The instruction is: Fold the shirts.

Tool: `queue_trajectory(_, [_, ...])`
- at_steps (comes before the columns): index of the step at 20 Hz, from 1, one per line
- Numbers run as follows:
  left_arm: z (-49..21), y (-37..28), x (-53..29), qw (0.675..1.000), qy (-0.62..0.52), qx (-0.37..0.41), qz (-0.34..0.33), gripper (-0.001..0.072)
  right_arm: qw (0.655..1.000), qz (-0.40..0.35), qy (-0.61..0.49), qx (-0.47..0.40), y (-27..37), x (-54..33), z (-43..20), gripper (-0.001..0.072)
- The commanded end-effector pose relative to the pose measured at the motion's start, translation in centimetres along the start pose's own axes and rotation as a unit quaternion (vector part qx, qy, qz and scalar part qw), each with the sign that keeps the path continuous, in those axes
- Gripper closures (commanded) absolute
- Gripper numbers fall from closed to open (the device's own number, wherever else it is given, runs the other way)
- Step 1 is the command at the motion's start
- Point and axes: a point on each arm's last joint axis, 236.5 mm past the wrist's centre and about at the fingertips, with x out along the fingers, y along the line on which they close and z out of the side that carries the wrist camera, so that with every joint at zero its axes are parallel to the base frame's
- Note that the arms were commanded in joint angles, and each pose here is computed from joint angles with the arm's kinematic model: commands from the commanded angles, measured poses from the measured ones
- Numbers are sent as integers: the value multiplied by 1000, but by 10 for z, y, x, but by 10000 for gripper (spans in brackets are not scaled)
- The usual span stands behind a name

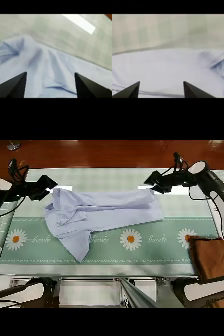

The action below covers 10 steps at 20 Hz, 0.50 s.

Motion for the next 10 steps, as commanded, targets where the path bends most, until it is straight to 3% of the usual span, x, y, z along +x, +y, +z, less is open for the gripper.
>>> queue_trajectory(1, [-15,16,-21,995,92,36,3,5,999,43,17,8,10,-37,23,86])
queue_trajectory(3, [-20,55,-58,989,135,46,29,5,999,-1,32,-5,-22,-94,24,86])
queue_trajectory(6, [-62,109,-100,981,182,-44,46,5,974,-193,119,-8,-125,-165,-28,86])
queue_trajectory(7, [-91,124,-107,976,196,-82,50,5,967,-223,126,9,-148,-176,-44,86])
queue_trajectory(10, [-176,148,-108,960,213,-176,47,5,984,-153,54,71,-148,-144,-78,87])
